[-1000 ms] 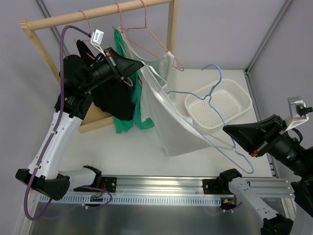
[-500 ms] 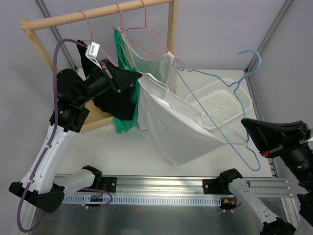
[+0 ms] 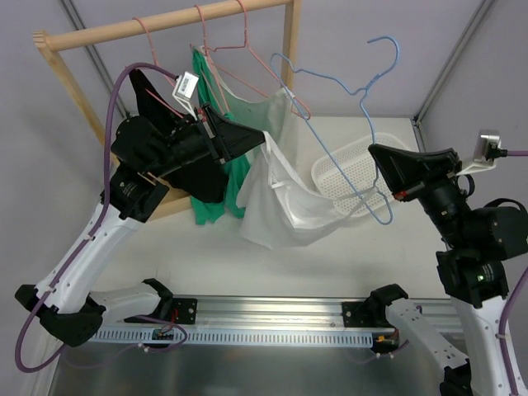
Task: Remove the tank top from the hanger
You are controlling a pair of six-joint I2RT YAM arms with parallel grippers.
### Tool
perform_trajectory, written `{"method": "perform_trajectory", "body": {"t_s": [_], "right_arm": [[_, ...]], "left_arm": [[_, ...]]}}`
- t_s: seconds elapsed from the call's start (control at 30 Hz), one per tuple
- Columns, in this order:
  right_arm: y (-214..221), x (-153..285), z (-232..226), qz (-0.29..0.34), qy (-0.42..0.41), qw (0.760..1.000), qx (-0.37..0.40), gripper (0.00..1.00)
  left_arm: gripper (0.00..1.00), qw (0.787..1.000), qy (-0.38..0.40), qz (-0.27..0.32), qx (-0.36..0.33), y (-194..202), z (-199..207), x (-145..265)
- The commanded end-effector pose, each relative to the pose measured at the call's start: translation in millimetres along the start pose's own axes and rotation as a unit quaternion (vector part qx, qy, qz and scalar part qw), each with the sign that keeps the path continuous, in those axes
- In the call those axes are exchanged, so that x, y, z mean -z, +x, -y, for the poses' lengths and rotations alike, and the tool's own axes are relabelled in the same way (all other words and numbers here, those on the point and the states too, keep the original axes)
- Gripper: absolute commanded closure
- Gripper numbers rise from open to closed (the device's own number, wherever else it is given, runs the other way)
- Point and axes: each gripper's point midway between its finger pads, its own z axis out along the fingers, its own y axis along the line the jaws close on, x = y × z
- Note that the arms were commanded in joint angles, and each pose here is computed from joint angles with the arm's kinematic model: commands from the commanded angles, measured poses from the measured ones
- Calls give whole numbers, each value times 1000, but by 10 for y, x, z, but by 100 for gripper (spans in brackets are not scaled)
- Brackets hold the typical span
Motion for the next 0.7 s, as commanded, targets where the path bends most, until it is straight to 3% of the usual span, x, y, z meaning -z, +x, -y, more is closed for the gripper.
{"method": "perform_trajectory", "body": {"t_s": [0.0, 0.1, 0.2, 0.33, 0.67], "right_arm": [[-593, -31, -439, 125, -88, 987, 56, 100], [-613, -146, -420, 148, -112, 981, 56, 100], [-559, -247, -324, 155, -109, 979, 69, 100], [-640, -340, -344, 174, -114, 972, 106, 100], [-986, -598, -483, 252, -155, 948, 117, 100]], "left_arm": [[100, 997, 59, 46, -3, -297, 433, -29], [100, 995, 81, 52, 28, -294, 506, -147], [100, 989, 126, 65, 42, -388, 829, -277], [100, 983, 167, 38, 67, -311, 1084, -579], [100, 965, 241, -19, 105, -91, 1579, -675]]}}
